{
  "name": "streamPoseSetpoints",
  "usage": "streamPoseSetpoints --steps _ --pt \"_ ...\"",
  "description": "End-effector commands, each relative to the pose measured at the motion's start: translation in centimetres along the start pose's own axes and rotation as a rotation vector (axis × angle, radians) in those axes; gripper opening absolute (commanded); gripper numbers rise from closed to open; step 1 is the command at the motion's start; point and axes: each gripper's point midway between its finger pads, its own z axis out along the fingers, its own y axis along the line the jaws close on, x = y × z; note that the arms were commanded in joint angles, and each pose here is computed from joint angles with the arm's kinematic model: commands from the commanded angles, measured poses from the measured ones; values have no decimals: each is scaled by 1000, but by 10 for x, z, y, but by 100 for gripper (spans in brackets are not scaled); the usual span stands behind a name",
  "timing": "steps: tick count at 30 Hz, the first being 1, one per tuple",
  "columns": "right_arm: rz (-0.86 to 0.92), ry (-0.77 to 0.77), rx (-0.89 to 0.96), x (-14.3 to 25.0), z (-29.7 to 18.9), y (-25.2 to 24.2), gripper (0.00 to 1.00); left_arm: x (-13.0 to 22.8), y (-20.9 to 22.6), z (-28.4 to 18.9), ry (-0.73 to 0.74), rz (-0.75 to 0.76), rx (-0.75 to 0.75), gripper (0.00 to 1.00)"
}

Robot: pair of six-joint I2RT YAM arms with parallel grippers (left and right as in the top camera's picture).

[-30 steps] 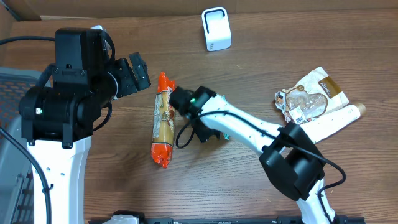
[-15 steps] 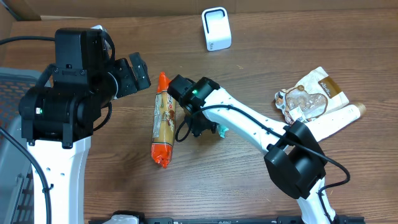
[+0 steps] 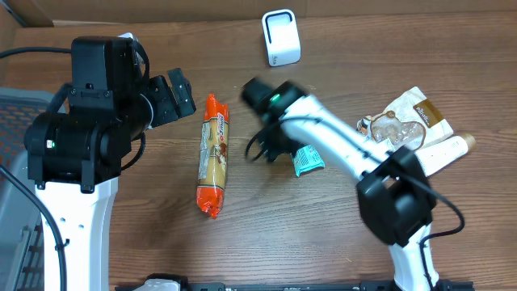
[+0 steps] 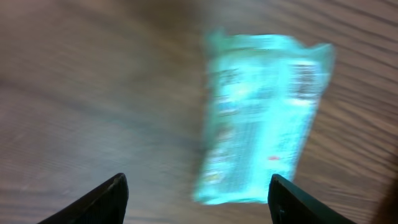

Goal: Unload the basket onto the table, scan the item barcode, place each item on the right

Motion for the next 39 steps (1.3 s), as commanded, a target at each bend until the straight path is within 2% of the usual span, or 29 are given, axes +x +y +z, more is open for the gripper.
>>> streamPoseSetpoints --steps 1,3,5,7,14,21,25,29,35,39 --pt "100 -17 -175 -15 -19 -35 73 -5 1 -3 -17 -10 -1 99" --pt "92 -5 -263 -15 -18 -43 73 -5 0 -3 -17 -10 -1 100" --pt "79 15 -357 -10 -14 -51 82 -5 1 -3 -17 -10 -1 99" --pt "73 28 -409 -5 -10 -57 84 -5 1 -3 -17 -10 -1 99" --pt "102 66 -499 13 21 -70 81 -5 1 -3 -17 -10 -1 100" --pt "110 81 -565 33 60 -54 75 -5 1 -3 -17 -10 -1 100" --pt "118 62 -611 41 80 -45 65 -5 1 -3 -17 -10 -1 99" --pt "140 68 -624 52 94 -41 37 -5 1 -3 -17 -10 -1 99" --pt "144 82 -626 55 95 -40 6 -5 1 -3 -17 -10 -1 99" --pt "145 75 -629 50 89 -41 4 -5 1 -3 -17 -10 -1 100"
